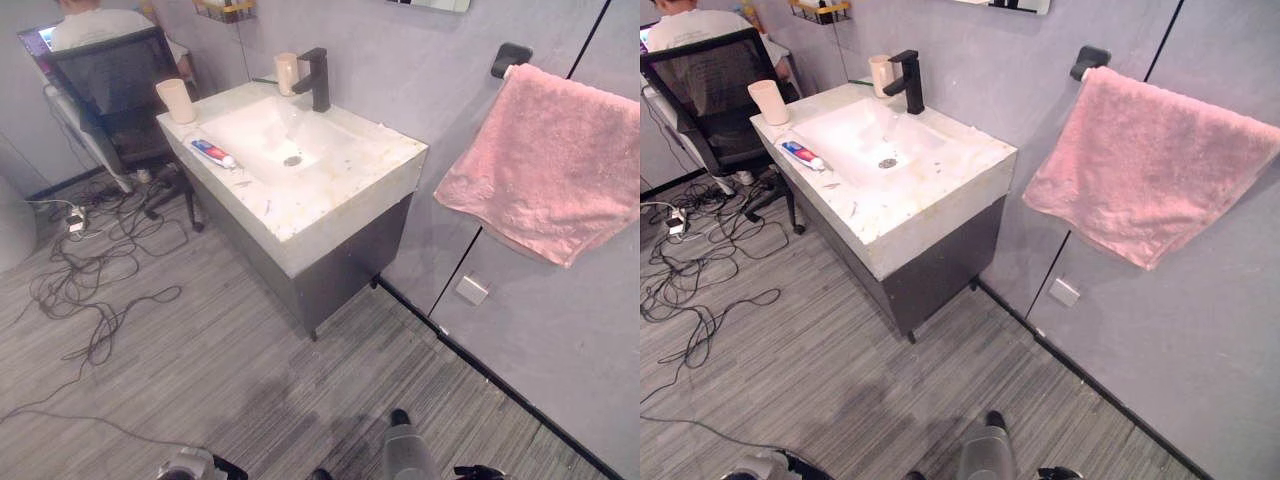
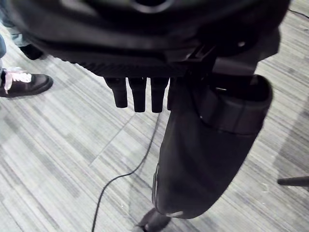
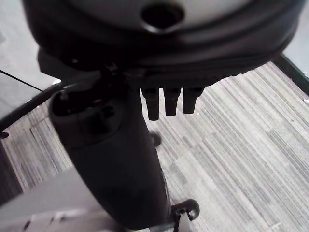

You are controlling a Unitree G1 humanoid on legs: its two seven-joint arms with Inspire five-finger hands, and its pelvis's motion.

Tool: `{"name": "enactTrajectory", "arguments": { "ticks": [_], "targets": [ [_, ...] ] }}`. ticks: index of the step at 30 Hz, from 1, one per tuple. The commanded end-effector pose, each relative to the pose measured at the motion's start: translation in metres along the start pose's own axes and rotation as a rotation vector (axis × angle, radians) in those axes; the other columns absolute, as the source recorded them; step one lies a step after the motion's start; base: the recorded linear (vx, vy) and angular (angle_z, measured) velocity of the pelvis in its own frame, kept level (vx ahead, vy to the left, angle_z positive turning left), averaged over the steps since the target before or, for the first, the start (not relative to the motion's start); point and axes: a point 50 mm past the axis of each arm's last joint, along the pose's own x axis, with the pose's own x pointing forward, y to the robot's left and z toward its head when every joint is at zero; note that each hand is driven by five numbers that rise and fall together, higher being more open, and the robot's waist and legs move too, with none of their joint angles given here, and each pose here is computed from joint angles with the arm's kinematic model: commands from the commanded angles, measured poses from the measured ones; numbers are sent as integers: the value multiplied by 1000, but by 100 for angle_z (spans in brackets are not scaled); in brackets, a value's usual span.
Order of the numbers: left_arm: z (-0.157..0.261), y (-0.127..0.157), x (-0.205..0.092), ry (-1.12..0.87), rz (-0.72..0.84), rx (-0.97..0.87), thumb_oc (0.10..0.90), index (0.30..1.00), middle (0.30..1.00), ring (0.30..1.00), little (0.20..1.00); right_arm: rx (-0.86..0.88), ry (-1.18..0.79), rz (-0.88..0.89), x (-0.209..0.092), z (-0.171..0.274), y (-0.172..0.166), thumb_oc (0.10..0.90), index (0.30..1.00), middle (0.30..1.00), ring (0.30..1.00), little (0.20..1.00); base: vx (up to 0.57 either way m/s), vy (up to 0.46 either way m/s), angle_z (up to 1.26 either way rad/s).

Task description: Organize the bathroom.

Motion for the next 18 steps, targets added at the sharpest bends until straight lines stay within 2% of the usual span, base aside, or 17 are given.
{"name": "enactTrajectory", "arguments": {
  "ticks": [1,6,15,18],
  "targets": [
    [-23,32,5,104,90,-103,800,900,900,900,900,-42,-94,8,-1,25,1,800,900,900,900,900,-171,-91,-12],
    [-37,20,5,151,78,-207,800,900,900,900,900,-195,-137,43,-3,38,11,800,900,900,900,900,-215,-102,-26],
    [-42,16,5,158,65,-264,800,900,900,900,900,-187,-65,64,-2,30,21,800,900,900,900,900,-116,-120,45],
    [-48,13,5,181,70,-309,800,900,900,900,900,-171,-38,44,-1,26,16,800,900,900,900,900,-76,-15,87]
  ]
}}
